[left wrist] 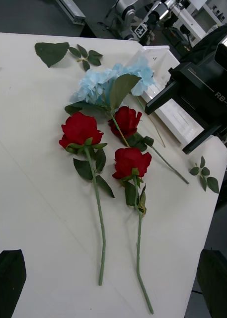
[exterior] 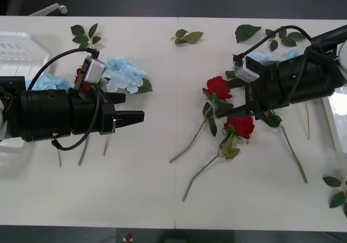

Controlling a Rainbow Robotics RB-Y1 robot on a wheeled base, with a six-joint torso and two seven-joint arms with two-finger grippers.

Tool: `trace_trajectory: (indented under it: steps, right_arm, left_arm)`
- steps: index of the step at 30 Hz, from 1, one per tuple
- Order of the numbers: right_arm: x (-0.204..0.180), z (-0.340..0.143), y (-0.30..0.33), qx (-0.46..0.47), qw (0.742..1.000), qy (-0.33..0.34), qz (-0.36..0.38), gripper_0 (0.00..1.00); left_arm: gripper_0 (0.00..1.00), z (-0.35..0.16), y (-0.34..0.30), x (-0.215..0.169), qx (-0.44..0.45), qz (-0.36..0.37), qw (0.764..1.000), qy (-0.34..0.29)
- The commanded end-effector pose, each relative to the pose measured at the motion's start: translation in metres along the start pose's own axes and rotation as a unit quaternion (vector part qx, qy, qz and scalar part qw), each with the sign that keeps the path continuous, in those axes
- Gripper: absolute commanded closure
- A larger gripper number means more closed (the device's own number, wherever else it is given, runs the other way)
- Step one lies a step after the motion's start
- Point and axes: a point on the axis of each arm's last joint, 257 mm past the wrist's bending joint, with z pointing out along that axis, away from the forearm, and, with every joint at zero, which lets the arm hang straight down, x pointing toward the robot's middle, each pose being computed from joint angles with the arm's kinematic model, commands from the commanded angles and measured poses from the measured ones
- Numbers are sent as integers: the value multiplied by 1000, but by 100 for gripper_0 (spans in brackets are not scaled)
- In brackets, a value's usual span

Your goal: Put the red flowers into the right box and the blue flowers into the left box

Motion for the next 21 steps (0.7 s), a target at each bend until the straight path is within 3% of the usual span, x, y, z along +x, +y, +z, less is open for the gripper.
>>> trace_trajectory:
  steps: [1, 21]
  right_arm:
    - [-18, -4, -8, 9, 1000, -12, -18, 0]
    - [-18, -4, -8, 9, 1000, -12, -18, 0]
  left_arm:
    - [0, 1, -5, -14, 5, 30, 1000, -4]
    - [0, 1, -5, -14, 5, 30, 1000, -4]
